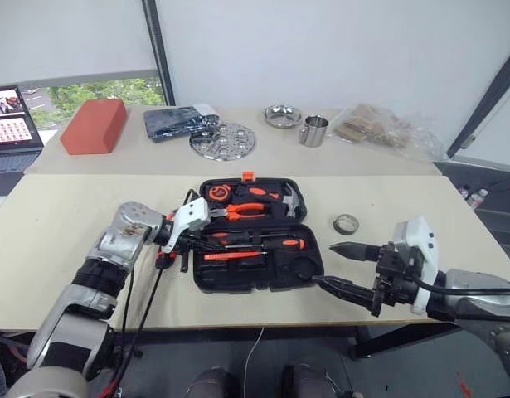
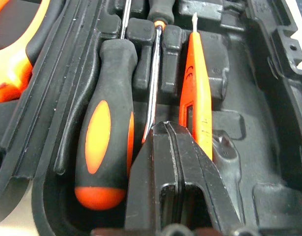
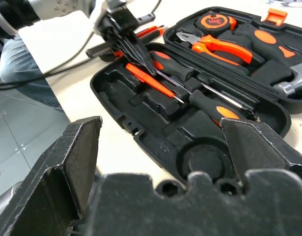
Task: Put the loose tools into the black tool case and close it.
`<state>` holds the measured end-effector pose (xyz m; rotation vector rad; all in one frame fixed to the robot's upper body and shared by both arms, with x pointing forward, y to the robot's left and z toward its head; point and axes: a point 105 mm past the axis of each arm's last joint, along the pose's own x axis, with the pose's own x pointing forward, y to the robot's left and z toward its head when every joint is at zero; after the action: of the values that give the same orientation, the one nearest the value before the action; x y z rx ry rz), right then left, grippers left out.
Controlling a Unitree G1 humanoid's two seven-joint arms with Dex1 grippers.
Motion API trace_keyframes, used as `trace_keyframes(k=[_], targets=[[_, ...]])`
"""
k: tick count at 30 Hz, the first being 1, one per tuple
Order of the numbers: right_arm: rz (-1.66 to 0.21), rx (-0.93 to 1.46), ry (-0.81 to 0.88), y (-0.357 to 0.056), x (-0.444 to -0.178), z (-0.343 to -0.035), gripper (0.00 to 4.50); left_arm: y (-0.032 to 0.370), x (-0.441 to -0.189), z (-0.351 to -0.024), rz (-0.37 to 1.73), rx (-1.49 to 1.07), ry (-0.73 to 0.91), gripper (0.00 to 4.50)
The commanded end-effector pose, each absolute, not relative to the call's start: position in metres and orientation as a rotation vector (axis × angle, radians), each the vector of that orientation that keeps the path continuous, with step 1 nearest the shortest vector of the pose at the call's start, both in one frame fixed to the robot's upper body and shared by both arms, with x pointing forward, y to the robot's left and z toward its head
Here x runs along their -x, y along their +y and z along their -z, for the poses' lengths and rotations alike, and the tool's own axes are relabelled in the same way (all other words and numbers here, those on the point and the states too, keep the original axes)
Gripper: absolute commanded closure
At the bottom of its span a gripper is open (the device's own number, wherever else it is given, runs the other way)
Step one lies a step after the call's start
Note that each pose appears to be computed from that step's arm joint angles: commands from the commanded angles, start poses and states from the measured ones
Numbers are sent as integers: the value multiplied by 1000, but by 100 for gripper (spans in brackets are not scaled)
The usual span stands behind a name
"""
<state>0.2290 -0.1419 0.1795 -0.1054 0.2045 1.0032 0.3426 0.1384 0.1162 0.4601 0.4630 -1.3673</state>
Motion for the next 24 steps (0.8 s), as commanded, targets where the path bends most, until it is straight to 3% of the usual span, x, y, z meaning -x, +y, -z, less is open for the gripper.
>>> trace_keyframes(k=[1, 9, 16, 24], targets=[[-1011, 115, 148, -141, -225, -190, 0, 142, -341, -113, 1370, -414, 496, 447], [-1014, 118, 149, -141, -224, -190, 0, 115, -354, -150, 1388, -248, 357, 447], [-1018, 121, 154, -139, -224, -187, 0, 98, -346, -129, 1429, -267, 390, 447], [-1012, 116, 159, -139, -223, -185, 0, 113, -336, -94, 1409, -395, 493, 447]])
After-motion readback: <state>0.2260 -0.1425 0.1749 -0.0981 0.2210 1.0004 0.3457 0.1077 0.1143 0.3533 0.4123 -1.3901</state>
